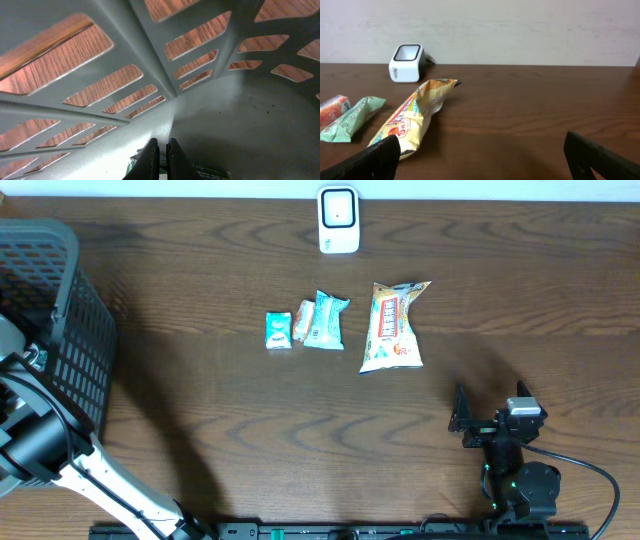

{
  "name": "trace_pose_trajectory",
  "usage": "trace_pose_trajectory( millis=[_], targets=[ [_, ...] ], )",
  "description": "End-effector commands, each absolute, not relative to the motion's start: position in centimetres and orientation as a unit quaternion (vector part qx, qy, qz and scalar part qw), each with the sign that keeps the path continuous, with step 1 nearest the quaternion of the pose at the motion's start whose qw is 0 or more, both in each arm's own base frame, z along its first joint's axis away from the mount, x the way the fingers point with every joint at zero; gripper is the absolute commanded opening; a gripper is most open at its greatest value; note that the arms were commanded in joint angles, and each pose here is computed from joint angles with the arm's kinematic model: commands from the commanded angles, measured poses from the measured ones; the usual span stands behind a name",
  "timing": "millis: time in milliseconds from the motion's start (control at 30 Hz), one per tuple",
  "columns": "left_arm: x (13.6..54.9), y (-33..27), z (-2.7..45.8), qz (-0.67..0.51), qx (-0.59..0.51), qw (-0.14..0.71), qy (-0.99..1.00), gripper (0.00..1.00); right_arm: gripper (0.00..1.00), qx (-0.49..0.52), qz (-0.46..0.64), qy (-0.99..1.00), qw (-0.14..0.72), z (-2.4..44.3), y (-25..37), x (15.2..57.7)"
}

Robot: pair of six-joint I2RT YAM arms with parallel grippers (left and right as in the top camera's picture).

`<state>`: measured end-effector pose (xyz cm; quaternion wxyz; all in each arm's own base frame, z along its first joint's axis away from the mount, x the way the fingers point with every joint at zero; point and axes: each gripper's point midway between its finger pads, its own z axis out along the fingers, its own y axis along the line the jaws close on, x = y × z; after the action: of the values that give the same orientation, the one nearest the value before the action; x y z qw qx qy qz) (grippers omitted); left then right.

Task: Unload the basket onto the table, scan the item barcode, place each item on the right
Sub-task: 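Lower the left gripper onto the green Zam-Buk box and close it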

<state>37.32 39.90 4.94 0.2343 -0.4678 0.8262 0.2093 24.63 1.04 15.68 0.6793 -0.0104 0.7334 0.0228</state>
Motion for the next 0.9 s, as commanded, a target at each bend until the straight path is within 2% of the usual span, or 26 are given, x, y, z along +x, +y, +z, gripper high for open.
trace_pose_trajectory(
  millis=[0,300,467,500,600,700,767,867],
  targets=[
    [36.7,39.0,3.4,0.193,-0.46,0.207,0.842,0.08,0.99,-0.007,0.027,0.734,0.678,15.6,1.1,24.6],
    [31.9,34.7,1.7,0.161,-0.454,0.076,0.873,0.07,0.99,-0.007,0.027,0.734,0.678,15.6,1.1,24.6],
    [31.0,33.9,4.5,0.159,-0.461,0.075,0.87,0.08,0.99,-0.007,0.027,0.734,0.678,15.6,1.1,24.6],
    [31.0,33.9,5.0,0.159,-0.468,0.079,0.866,0.15,0.99,-0.007,0.027,0.734,0.678,15.6,1.1,24.6],
    [30.5,33.4,6.8,0.156,-0.512,0.091,0.84,0.62,0.99,-0.007,0.027,0.734,0.678,15.6,1.1,24.6],
    [29.6,32.7,8.0,0.149,-0.552,0.089,0.815,0.97,0.99,-0.007,0.027,0.734,0.678,15.6,1.1,24.6],
    [29.4,32.0,8.1,0.138,-0.553,0.08,0.818,1.0,0.99,-0.007,0.027,0.734,0.678,15.6,1.1,24.6],
    [29.7,29.7,7.5,0.077,-0.551,0.061,0.828,0.98,0.99,-0.007,0.027,0.734,0.678,15.6,1.1,24.6]
  ],
)
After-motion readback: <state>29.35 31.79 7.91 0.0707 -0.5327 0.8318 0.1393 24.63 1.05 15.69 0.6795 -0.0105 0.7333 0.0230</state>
